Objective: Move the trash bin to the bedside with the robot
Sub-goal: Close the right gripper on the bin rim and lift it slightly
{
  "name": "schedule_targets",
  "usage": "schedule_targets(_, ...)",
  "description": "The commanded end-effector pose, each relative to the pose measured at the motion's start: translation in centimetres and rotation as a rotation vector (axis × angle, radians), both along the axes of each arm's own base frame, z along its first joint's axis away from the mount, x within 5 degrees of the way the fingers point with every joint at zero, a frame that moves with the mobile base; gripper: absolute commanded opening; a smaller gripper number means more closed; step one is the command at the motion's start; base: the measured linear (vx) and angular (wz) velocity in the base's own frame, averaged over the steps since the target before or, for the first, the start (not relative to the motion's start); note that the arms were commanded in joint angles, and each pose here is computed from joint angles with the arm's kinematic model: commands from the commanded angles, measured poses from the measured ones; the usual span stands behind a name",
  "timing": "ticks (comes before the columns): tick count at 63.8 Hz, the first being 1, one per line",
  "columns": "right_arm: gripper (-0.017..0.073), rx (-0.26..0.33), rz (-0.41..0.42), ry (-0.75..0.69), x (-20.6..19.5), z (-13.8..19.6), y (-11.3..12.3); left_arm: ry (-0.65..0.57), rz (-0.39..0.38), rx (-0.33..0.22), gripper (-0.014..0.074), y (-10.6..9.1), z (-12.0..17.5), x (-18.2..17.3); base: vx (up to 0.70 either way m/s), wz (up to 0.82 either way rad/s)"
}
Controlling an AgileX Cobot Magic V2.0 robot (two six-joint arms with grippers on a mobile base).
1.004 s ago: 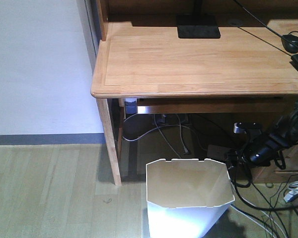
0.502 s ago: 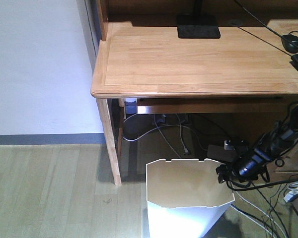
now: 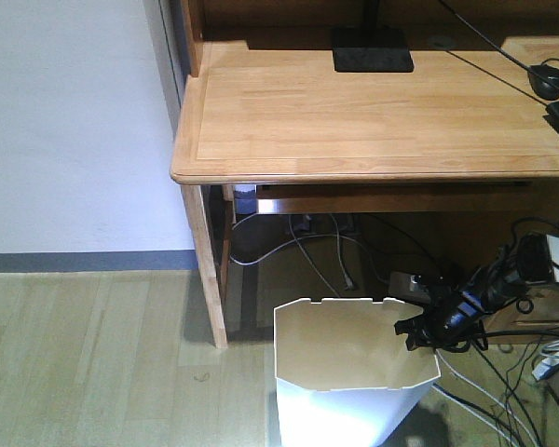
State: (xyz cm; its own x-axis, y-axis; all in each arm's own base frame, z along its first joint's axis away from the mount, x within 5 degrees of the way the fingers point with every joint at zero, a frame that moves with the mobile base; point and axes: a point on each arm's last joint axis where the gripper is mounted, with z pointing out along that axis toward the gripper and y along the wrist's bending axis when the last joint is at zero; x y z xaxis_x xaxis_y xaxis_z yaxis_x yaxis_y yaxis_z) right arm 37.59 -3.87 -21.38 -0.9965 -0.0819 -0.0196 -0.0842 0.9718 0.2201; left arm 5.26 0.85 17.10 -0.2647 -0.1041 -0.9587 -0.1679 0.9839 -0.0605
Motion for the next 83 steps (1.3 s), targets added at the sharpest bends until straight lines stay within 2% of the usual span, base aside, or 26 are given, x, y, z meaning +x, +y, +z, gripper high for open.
schedule_targets(1,0.0112,0.031,-0.024,-0.016,2.1,1.4,-0.2,-0.077,-0.004,0.004,-0.0006,0.0,0.5,0.1,0.00,0.00)
schedule_targets(7,-0.0017,0.058,0.008,0.027,2.3,0.9,0.0,-0.077,-0.004,0.004,-0.0006,0.0,0.5,0.1,0.00,0.00)
schedule_targets(18,-0.0010,0.090,0.011,0.001,3.7,2.3,0.0,-0.077,-0.004,0.004,-0.0006,0.0,0.5,0.1,0.00,0.00)
schedule_targets(27,-0.0008,0.166,0.049,-0.018,4.7,4.4,0.4,-0.077,-0.004,0.004,-0.0006,0.0,0.5,0.1,0.00,0.00)
schedule_targets(32,-0.0006,0.200,0.032,-0.012,4.9,5.6,0.3,-0.077,-0.004,0.004,-0.0006,0.0,0.5,0.1,0.00,0.00)
schedule_targets(35,-0.0006,0.201,0.019,-0.020,5.0,6.4,0.2,-0.077,-0.004,0.004,-0.0006,0.0,0.5,0.1,0.00,0.00)
schedule_targets(44,-0.0005,0.151,-0.005,-0.072,4.2,9.0,-0.7,-0.077,-0.004,0.004,-0.0006,0.0,0.5,0.1,0.00,0.00)
schedule_targets(47,-0.0005,0.144,0.013,-0.102,3.9,10.4,-1.0,-0.077,-0.004,0.004,-0.0006,0.0,0.5,0.1,0.00,0.00)
schedule_targets(56,-0.0005,0.171,0.076,-0.108,1.9,13.1,-0.4,-0.077,-0.004,0.004,-0.0006,0.0,0.5,0.1,0.00,0.00)
schedule_targets(69,-0.0005,0.220,0.062,-0.144,0.1,17.7,0.4,-0.077,-0.004,0.004,-0.0006,0.0,0.5,0.1,0.00,0.00)
schedule_targets(83,-0.0005,0.299,0.069,-0.152,-2.1,20.7,1.6,-0.077,-0.004,0.004,-0.0006,0.0,0.5,0.1,0.00,0.00)
